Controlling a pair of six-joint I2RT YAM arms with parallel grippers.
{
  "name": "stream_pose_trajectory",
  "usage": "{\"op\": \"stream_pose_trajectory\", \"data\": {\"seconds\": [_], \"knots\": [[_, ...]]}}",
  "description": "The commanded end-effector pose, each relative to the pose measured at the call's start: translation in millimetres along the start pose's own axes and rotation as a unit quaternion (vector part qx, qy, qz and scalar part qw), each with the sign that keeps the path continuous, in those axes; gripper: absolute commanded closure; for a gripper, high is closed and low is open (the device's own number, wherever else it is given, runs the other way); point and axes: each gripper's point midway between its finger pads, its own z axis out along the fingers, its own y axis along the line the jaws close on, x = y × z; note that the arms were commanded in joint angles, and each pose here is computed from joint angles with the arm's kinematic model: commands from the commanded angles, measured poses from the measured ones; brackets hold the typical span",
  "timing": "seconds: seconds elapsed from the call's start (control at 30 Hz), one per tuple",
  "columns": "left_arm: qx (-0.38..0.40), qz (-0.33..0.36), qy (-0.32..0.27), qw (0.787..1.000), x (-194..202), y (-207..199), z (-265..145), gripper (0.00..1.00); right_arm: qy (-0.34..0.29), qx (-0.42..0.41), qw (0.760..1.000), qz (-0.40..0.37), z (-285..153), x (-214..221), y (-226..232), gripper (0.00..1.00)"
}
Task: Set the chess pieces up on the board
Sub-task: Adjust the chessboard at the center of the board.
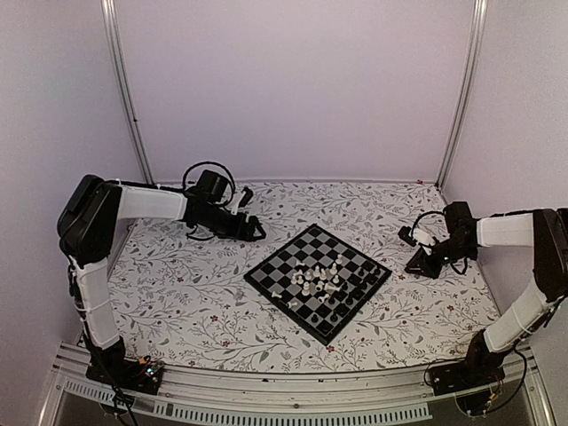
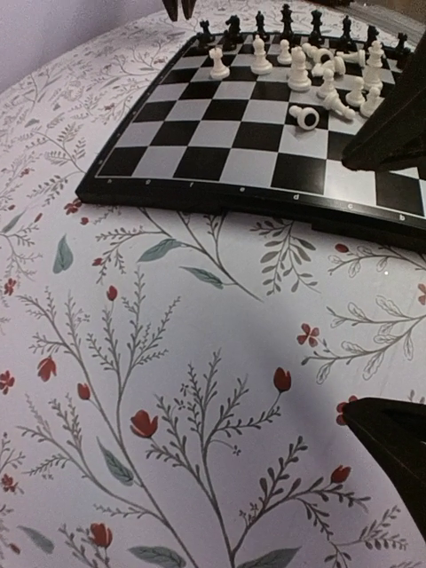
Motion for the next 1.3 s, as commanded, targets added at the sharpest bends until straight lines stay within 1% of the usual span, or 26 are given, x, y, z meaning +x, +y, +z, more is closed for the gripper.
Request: {"op": "stream_pose_trajectory", "data": {"seconds": [0.0,0.07,0.1,0.13,0.3,0.37,0.47,0.53,0.67,0.83,1.03,1.27], "knots": [[0.057,-0.025,0.031,0.998,10,-22,7,0.11,0.029,-0.021,0.999,-0.009,11,11,3,0.81],[0.064,-0.032,0.044,0.996,16,-25,9,0.12,0.040,-0.025,0.999,-0.012,15,18,5,0.82],[0.069,-0.033,0.050,0.996,19,-27,10,0.11,0.044,-0.024,0.999,-0.014,17,21,5,0.80],[0.067,-0.035,0.059,0.995,24,-27,11,0.09,0.049,-0.022,0.998,-0.017,18,23,5,0.76],[0.075,-0.057,0.078,0.992,36,-30,13,0.07,0.063,-0.025,0.997,-0.019,26,27,7,0.63],[0.079,-0.064,0.088,0.991,43,-30,15,0.07,0.068,-0.030,0.997,-0.025,30,26,10,0.60],[0.060,-0.061,0.086,0.993,43,-27,16,0.08,0.079,-0.035,0.995,-0.040,39,25,16,0.55],[0.065,-0.065,0.088,0.992,44,-29,15,0.08,0.086,-0.035,0.995,-0.046,44,22,16,0.54],[0.074,-0.081,0.110,0.988,64,-30,15,0.08,0.096,-0.036,0.994,-0.035,53,20,10,0.54],[0.083,-0.088,0.123,0.985,82,-39,13,0.09,0.099,-0.031,0.994,-0.030,61,19,2,0.54],[0.092,-0.104,0.120,0.983,93,-46,3,0.11,0.095,-0.031,0.995,-0.021,66,12,-6,0.54],[0.099,-0.108,0.129,0.981,109,-58,-5,0.12,0.096,-0.035,0.995,-0.003,76,1,-18,0.54]]}}
